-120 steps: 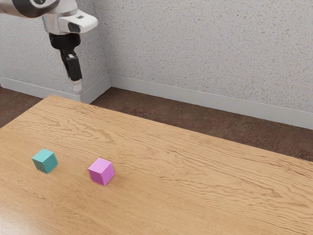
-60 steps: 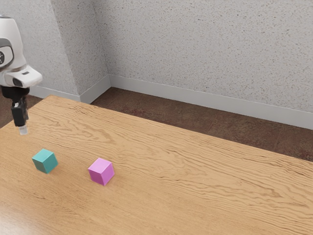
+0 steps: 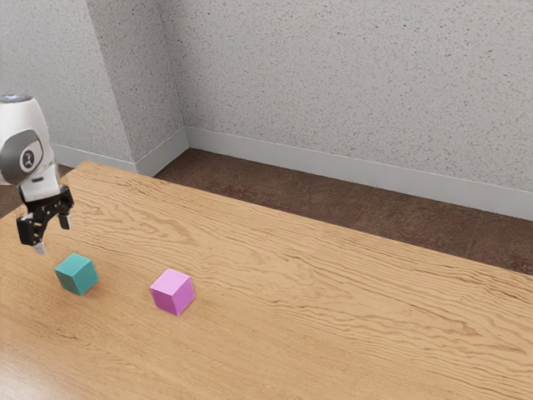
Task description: Pick up the blue block with one arm, and put the blue block on the pink block with one arm
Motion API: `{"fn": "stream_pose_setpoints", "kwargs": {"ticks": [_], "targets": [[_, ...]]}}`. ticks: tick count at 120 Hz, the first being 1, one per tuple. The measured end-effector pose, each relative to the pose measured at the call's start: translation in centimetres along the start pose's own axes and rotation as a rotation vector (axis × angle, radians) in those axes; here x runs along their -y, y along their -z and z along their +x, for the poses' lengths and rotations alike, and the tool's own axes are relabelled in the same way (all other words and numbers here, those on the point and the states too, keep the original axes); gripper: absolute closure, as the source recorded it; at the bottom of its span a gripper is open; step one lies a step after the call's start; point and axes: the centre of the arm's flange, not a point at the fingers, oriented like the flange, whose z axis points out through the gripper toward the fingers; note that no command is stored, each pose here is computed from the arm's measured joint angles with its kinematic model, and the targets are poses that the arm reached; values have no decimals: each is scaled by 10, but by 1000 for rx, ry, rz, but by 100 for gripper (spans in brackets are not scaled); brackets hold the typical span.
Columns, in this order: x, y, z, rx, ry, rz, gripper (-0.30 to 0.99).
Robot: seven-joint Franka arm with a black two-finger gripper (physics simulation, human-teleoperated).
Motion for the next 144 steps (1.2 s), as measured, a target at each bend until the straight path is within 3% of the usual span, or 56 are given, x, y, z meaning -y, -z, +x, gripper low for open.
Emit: {"fn": "stream_pose_setpoints", "kwargs": {"ticks": [54, 144], "targets": [[19, -52, -7, -22, -231, 83, 0], [11, -110, -4, -159, -260, 73, 0]]}}
